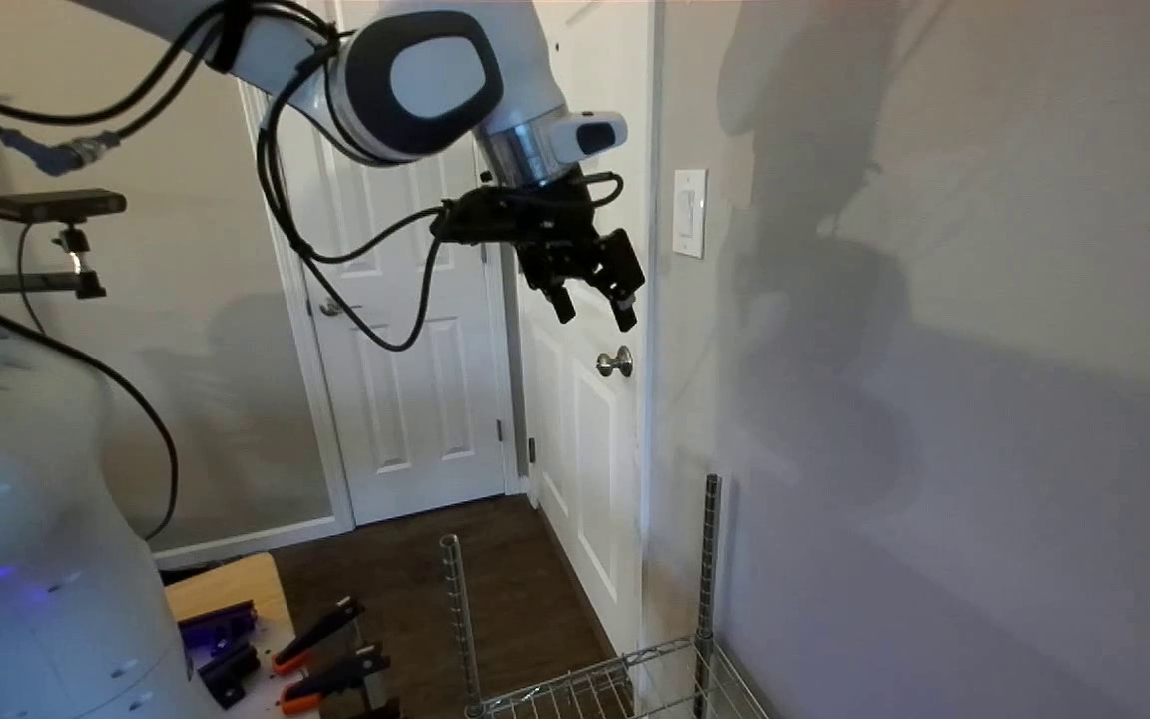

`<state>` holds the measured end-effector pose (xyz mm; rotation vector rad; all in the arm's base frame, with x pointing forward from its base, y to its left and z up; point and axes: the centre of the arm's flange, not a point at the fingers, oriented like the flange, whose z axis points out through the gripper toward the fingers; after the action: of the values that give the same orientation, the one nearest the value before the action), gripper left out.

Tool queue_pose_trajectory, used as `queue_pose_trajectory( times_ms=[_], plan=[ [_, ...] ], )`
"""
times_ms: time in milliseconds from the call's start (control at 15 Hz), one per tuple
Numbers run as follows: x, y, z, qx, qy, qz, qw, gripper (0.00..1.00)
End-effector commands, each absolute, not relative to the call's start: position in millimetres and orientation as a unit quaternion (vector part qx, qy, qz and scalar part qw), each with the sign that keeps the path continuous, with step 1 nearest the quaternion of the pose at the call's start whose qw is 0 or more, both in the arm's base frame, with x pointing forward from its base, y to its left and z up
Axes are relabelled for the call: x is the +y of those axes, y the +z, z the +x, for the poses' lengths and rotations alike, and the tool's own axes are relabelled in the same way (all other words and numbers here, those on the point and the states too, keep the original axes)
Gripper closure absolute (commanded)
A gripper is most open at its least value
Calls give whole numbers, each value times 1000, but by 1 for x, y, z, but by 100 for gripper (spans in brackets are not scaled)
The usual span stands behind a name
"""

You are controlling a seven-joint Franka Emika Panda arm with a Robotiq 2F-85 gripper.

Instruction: Turn on the light switch on the wall

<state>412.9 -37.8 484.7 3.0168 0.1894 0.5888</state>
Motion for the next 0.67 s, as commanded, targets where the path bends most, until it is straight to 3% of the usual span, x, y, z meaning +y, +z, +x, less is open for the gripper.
queue_pose_trajectory(
  times_ms=[0, 600],
  plan=[
    [-32, 471, 400, 27, 224, 970, 95, 0],
    [-33, 462, 398, -25, 217, 963, 159, 0]
  ],
)
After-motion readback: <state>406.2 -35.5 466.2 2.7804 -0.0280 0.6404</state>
